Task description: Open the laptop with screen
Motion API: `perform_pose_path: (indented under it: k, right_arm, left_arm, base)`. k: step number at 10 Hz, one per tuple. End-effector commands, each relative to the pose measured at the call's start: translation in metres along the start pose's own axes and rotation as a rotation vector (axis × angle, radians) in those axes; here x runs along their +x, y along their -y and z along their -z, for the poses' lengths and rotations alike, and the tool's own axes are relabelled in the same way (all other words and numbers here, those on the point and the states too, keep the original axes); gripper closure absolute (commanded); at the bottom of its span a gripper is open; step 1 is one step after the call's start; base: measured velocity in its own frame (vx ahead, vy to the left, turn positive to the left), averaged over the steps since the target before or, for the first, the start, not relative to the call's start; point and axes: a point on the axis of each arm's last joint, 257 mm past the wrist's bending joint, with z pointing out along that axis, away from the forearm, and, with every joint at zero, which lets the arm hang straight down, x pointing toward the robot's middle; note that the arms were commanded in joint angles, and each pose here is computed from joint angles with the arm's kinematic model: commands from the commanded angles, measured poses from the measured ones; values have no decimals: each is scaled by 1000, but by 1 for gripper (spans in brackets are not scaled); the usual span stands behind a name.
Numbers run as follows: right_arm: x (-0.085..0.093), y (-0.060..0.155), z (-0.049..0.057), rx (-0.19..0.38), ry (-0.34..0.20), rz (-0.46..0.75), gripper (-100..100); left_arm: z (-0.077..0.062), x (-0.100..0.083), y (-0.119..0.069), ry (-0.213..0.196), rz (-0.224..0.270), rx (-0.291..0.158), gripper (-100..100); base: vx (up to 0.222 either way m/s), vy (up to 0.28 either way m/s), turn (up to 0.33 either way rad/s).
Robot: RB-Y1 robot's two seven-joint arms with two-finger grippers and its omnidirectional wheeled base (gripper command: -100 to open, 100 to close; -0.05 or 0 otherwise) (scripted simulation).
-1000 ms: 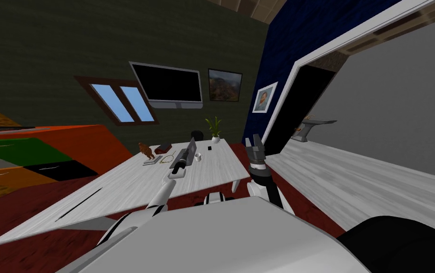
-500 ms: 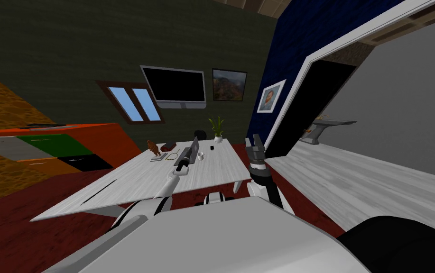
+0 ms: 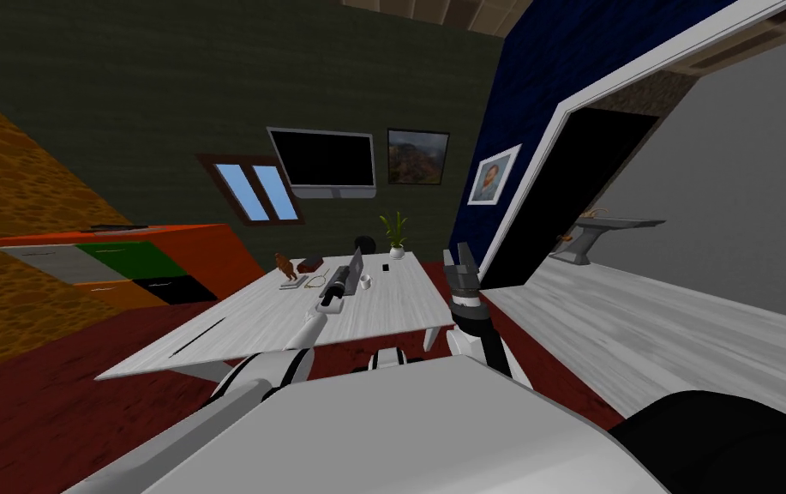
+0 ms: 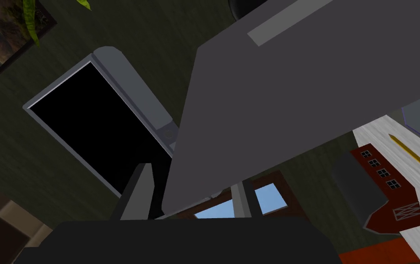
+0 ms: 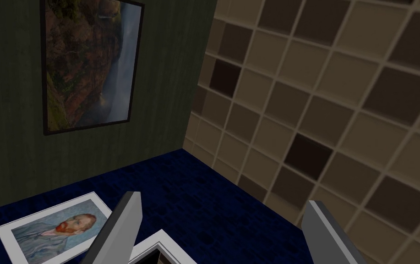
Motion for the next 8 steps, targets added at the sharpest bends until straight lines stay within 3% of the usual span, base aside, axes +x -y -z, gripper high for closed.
perform_pose_path:
  k: [1, 4, 6, 7, 8]
  right_arm:
    - [0, 0, 0, 0, 0, 0, 0]
    - [0, 0, 0, 0, 0, 0, 0]
    - [0, 0, 0, 0, 0, 0, 0]
    - [0, 0, 0, 0, 0, 0, 0]
    - [0, 0, 0, 0, 0, 0, 0]
  left_arm:
    - [3, -4, -11, 3, 32, -16, 100]
    - [14, -28, -34, 32, 86, -44, 100]
    - [14, -28, -34, 33, 113, -44, 100]
    - [21, -40, -46, 48, 136, -57, 100]
    - [21, -40, -46, 48, 152, -57, 100]
  base:
    - [6, 6, -6]
    - [12, 18, -106]
    - [5, 20, -38]
    - [8, 11, -126]
    - [11, 20, -58]
